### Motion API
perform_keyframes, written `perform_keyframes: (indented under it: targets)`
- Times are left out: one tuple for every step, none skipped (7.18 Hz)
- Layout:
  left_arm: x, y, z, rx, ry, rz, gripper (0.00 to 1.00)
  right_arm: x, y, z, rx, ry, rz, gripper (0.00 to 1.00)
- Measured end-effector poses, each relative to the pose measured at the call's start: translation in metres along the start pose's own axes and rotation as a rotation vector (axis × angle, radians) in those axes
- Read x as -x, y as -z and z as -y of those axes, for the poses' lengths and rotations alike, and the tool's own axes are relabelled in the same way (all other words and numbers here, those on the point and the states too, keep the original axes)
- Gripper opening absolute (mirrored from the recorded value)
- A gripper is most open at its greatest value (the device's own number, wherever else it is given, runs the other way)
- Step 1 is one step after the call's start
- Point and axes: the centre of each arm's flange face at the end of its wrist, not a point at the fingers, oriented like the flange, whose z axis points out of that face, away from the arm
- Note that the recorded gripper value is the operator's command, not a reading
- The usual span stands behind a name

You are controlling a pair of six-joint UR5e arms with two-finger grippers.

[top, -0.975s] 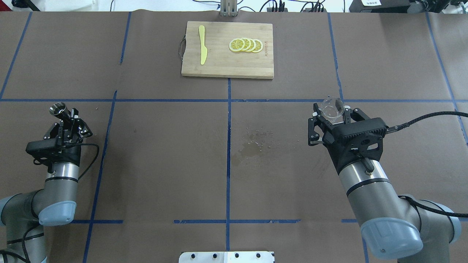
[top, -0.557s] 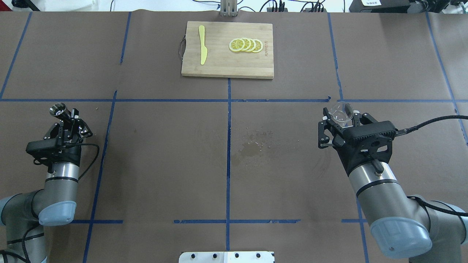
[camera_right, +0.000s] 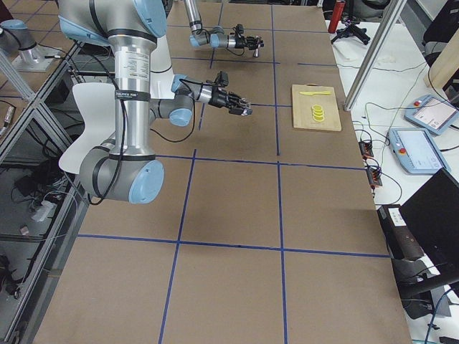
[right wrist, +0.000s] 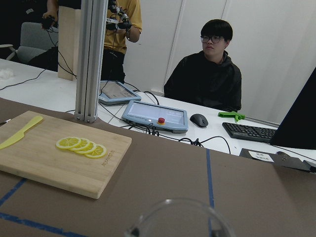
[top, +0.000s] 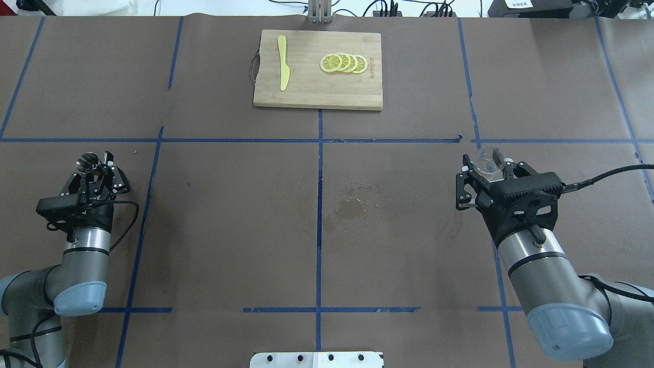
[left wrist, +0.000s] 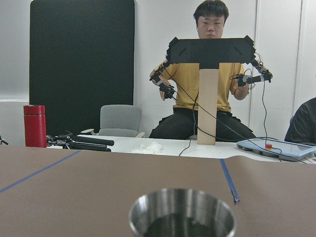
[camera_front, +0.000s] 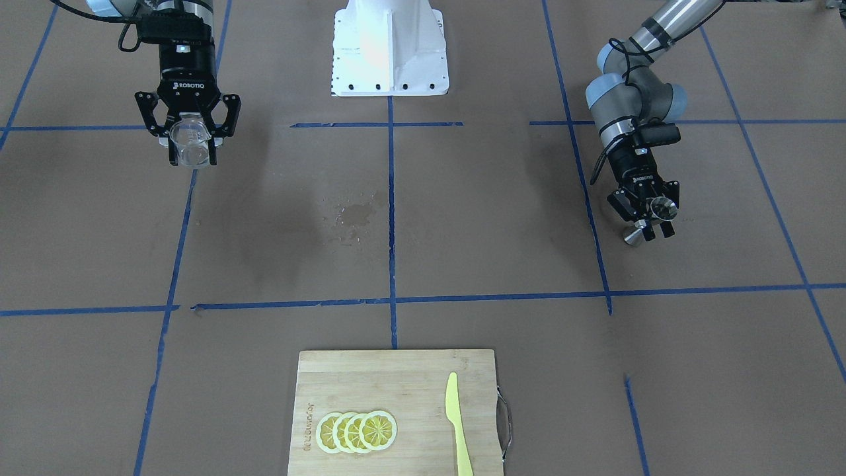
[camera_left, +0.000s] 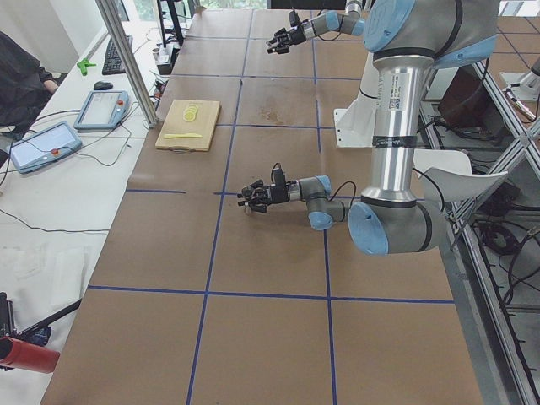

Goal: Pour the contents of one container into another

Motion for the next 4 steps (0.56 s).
perform_keyframes:
  targets:
    - [0.0, 0.0, -0.0001, 0.001, -0.001, 0.0, 0.69, -0.0029, -0.0005, -0.0027, 0.003, -0.005, -0.004, 0.0]
    - [0.0, 0.0, -0.0002, 0.002, -0.001, 0.0, 0.88, -0.0062, -0.001, -0.0059, 0.008, -0.007, -0.008, 0.0]
    - [0.0, 0.0, -0.0005, 0.004, -0.002, 0.0, 0.99, -0.0082, -0.0013, -0.0081, 0.013, -0.006, -0.008, 0.0]
    - [-0.0001, 0.0, -0.0008, 0.007, -0.002, 0.0, 0.99, -0.0094, -0.0015, -0.0095, 0.016, -0.004, -0.01, 0.0]
